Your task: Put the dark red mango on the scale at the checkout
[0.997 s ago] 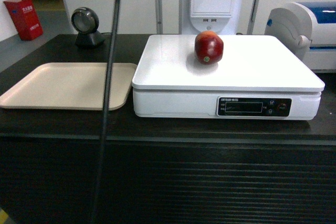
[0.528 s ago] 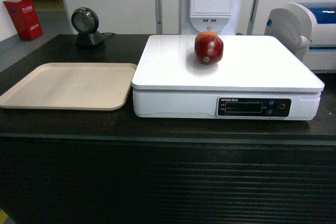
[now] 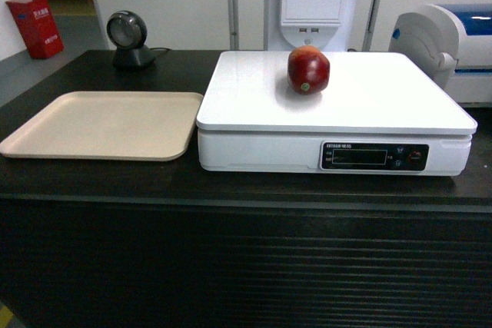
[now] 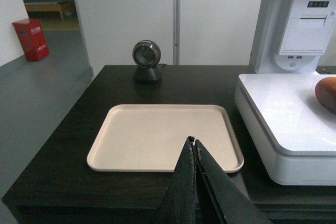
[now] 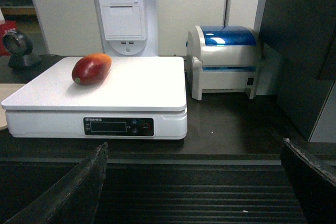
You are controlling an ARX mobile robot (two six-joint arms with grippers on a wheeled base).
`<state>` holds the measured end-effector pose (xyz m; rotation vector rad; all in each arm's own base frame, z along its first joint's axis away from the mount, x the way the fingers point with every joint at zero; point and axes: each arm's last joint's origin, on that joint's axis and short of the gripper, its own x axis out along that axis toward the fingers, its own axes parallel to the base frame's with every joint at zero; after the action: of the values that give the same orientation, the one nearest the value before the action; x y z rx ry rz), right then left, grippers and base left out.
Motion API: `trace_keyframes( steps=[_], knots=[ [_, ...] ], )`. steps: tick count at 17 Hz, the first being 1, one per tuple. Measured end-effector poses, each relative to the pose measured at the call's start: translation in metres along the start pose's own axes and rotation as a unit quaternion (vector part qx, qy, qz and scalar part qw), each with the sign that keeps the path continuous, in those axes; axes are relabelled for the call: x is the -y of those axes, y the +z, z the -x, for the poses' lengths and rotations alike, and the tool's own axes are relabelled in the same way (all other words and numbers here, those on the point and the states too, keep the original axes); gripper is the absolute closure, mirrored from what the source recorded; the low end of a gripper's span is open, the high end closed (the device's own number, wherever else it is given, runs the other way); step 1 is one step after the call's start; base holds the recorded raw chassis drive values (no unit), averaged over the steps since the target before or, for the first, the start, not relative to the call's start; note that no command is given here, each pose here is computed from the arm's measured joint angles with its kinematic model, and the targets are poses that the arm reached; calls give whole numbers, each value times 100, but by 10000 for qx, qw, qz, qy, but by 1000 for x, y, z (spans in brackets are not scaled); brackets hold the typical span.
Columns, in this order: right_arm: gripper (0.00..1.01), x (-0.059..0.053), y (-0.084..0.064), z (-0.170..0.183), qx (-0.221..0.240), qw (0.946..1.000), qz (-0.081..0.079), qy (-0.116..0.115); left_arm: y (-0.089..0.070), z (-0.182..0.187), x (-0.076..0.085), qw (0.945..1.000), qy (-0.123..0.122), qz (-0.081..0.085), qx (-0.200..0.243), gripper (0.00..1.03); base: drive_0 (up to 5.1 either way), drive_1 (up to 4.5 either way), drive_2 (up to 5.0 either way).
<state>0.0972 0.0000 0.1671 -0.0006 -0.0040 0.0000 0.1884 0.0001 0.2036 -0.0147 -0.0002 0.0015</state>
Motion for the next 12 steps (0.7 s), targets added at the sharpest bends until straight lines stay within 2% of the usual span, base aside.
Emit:
trace_keyframes(
  steps=[2, 10, 12],
  knots=[
    [3, 0, 0, 0, 0, 10000, 0, -2, -10, 13, 0, 10000, -9, -2, -42, 101, 0, 0, 0],
    [3, 0, 0, 0, 0, 10000, 0, -2, -28, 49, 0, 10000, -5, -2, -57, 101, 0, 0, 0],
    [3, 0, 0, 0, 0, 10000, 0, -2, -32, 54, 0, 9999, -8, -2, 133, 101, 0, 0, 0]
  ],
)
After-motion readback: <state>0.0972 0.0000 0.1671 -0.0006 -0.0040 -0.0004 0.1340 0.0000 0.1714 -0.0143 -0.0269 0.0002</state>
